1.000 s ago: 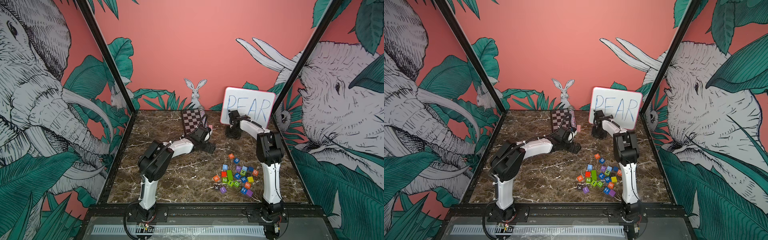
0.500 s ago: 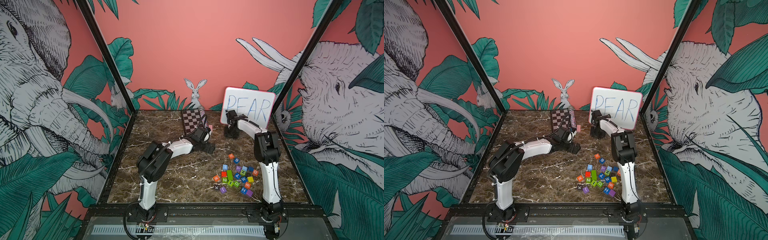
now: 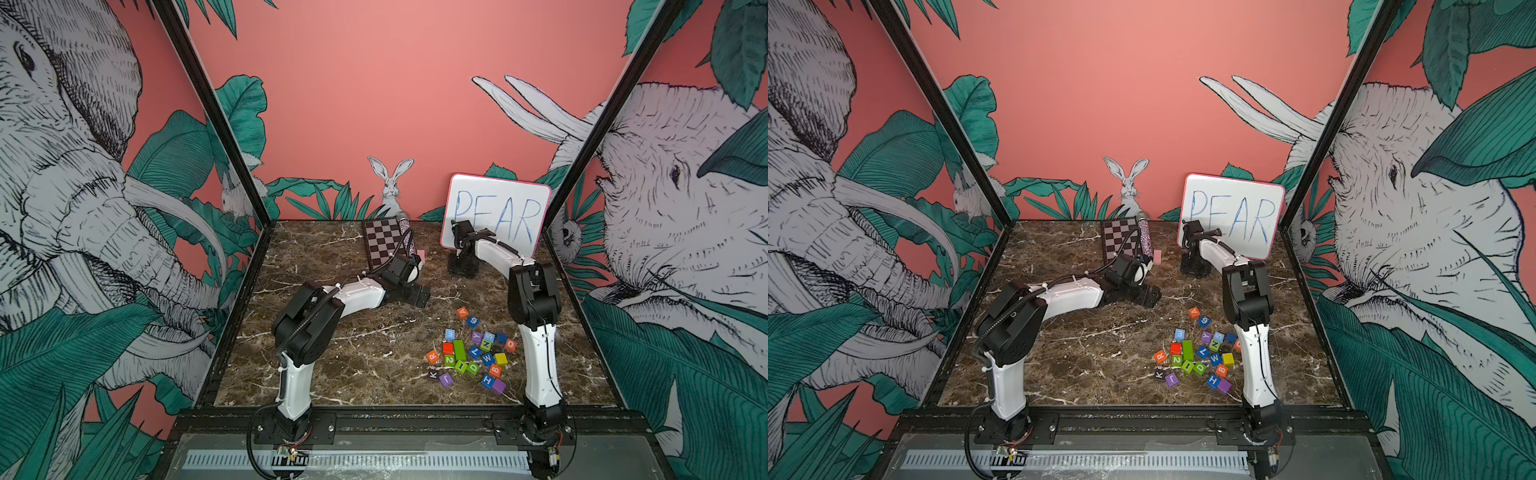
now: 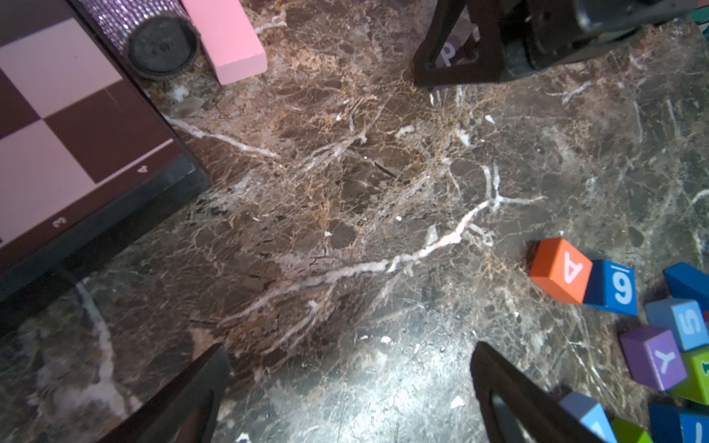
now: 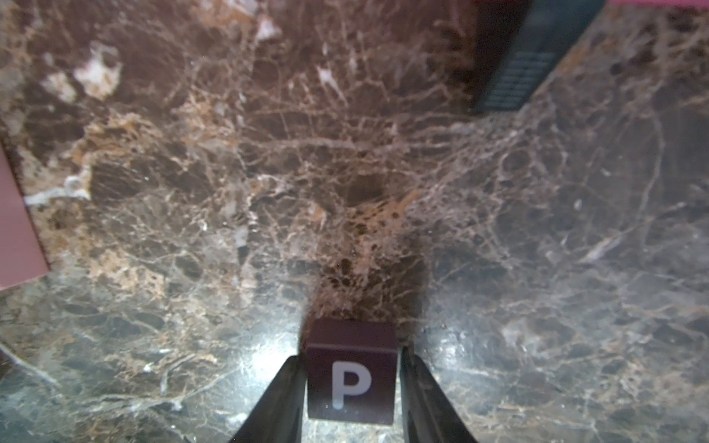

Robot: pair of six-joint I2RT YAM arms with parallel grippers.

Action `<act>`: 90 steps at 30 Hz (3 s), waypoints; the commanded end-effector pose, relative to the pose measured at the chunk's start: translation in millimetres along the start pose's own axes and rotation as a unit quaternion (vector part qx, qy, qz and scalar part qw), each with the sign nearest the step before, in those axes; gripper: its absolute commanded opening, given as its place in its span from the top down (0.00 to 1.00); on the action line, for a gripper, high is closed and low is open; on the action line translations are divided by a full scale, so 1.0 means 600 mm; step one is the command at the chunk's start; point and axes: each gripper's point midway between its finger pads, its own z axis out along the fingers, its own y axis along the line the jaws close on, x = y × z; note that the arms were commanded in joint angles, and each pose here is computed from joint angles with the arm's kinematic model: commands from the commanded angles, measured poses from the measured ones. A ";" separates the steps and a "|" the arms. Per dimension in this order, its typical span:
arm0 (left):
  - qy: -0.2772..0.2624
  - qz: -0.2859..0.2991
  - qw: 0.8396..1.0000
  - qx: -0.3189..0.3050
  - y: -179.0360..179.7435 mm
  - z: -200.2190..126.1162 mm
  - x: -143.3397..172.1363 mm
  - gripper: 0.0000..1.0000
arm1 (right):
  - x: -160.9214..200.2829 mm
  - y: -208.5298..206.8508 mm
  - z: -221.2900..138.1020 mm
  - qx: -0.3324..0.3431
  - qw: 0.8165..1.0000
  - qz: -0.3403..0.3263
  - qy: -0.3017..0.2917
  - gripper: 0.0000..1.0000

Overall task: Spell the uppercase word “pear” with letter blocks
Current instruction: Place the letter block at the center of the board, then move the letter block to the center of the board.

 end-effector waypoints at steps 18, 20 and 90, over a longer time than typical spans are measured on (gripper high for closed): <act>-0.023 -0.050 0.998 0.024 -0.021 -0.084 -0.004 0.01 | 0.049 0.010 -0.125 -0.039 0.999 -0.015 -0.013 0.47; -0.019 -0.057 0.998 0.031 -0.025 -0.090 0.001 0.01 | 0.078 0.005 -0.136 -0.037 0.999 -0.024 -0.005 0.47; 0.060 -0.046 0.995 0.068 -0.064 -0.094 0.112 0.01 | 0.379 0.044 -0.081 -0.032 0.983 -0.105 0.145 0.54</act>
